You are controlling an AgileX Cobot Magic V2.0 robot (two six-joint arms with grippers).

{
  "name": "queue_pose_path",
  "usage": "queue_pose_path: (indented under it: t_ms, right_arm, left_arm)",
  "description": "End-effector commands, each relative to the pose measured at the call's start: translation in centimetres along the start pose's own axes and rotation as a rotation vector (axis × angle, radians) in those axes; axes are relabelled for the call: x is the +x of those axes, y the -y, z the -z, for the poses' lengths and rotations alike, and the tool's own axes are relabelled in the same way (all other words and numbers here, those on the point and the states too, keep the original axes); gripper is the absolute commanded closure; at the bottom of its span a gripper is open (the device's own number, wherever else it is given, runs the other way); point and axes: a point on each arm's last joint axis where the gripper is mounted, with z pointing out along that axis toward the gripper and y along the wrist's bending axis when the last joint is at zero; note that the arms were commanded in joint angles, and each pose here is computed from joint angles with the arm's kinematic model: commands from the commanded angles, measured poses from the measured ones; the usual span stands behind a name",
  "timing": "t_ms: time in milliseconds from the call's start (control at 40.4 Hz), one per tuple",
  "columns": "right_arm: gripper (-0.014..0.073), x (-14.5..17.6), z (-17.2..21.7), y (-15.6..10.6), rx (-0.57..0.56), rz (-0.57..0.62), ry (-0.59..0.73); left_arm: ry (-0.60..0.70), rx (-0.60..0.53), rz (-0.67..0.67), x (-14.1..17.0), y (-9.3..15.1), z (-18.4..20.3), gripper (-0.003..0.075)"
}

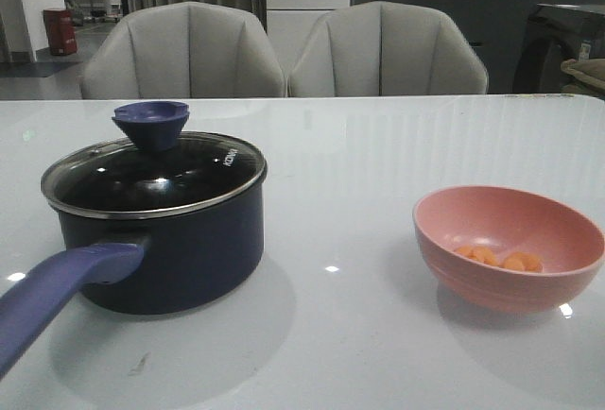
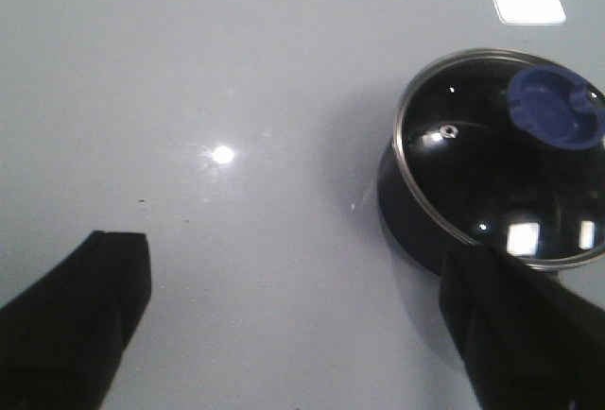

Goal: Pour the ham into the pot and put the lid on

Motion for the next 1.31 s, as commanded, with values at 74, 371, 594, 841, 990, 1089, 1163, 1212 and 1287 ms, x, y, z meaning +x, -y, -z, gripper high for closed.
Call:
queue_pose_path:
  t_ms: [74, 371, 594, 841, 990, 1089, 1163, 1212, 1287]
  right_arm:
    - [0.0420, -0.4, 0.2, 0.0, -0.002, 0.014, 0.084]
    - [0.0420, -0.4, 0.2, 0.0, -0.002, 0.014, 0.084]
    - [0.0420, -0.4, 0.2, 0.0, -0.002, 0.014, 0.084]
    - [0.0420, -0.4, 0.2, 0.0, -0.002, 0.014, 0.084]
    - [0.0420, -0.5, 0.2, 0.0, -0.002, 0.014, 0.085]
    - [0.0420, -0.5, 0.2, 0.0, -0.002, 0.014, 0.085]
    - [0.0420, -0.5, 0.2, 0.0, -0.002, 0.014, 0.085]
    - [0.0420, -0.5, 0.2, 0.0, -0.002, 0.014, 0.085]
    - [0.0420, -0.5, 0.2, 0.0, -0.002, 0.014, 0.085]
  left_arm:
    - [-0.008, 0.096, -0.053, -4.0, 2.6, -1.8, 0.0053]
    - [-0.146, 0.186, -0.061, -7.9, 7.7, -6.8, 0.0053]
    - [-0.246, 0.214, -0.093, -10.3, 11.3, -9.9, 0.0053]
    - [-0.371, 0.189, -0.085, -11.7, 14.0, -13.9, 0.0053]
    - [-0.443, 0.154, -0.084, -11.6, 14.4, -15.7, 0.0053]
    - [-0.462, 0.144, -0.087, -11.4, 14.4, -16.3, 0.0053]
    - [-0.471, 0.129, -0.092, -11.3, 14.3, -16.5, 0.0053]
    - [-0.476, 0.094, -0.085, -11.3, 14.0, -16.5, 0.0053]
    - [-0.505, 0.054, -0.090, -11.0, 13.6, -16.7, 0.0053]
